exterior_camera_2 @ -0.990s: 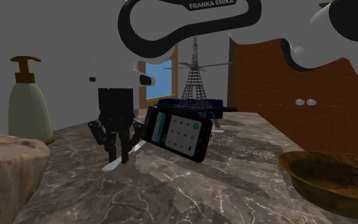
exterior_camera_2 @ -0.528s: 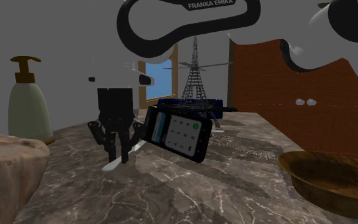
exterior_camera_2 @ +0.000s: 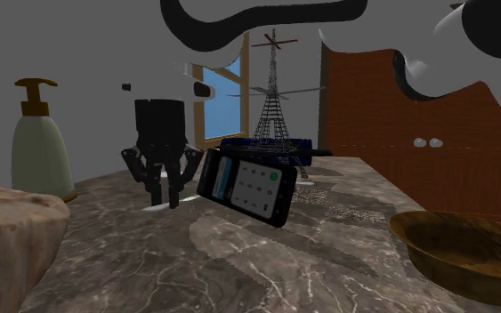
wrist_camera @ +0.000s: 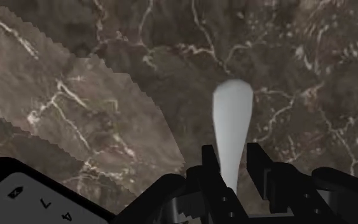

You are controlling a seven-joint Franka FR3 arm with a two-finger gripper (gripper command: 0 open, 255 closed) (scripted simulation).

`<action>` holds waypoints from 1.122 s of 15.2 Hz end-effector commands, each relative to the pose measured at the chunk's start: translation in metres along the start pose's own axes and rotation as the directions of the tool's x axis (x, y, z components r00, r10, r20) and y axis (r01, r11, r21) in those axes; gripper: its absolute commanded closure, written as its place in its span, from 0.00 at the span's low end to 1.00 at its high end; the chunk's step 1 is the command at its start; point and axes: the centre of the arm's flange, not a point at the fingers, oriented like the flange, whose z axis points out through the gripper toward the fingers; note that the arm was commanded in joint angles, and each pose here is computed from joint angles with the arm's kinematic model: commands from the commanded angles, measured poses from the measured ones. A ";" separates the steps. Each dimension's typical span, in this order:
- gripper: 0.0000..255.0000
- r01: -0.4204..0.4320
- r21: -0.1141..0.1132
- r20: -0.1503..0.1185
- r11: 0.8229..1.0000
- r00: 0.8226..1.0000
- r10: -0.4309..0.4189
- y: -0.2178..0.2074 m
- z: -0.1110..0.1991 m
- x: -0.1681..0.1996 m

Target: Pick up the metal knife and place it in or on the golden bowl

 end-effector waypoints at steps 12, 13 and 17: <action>1.00 0.000 0.000 0.000 1.000 1.000 0.000 0.001 -0.069 -0.001; 1.00 0.000 0.000 0.000 1.000 1.000 0.000 0.001 -0.074 -0.001; 1.00 0.000 0.000 0.000 1.000 1.000 0.000 0.038 -0.077 -0.013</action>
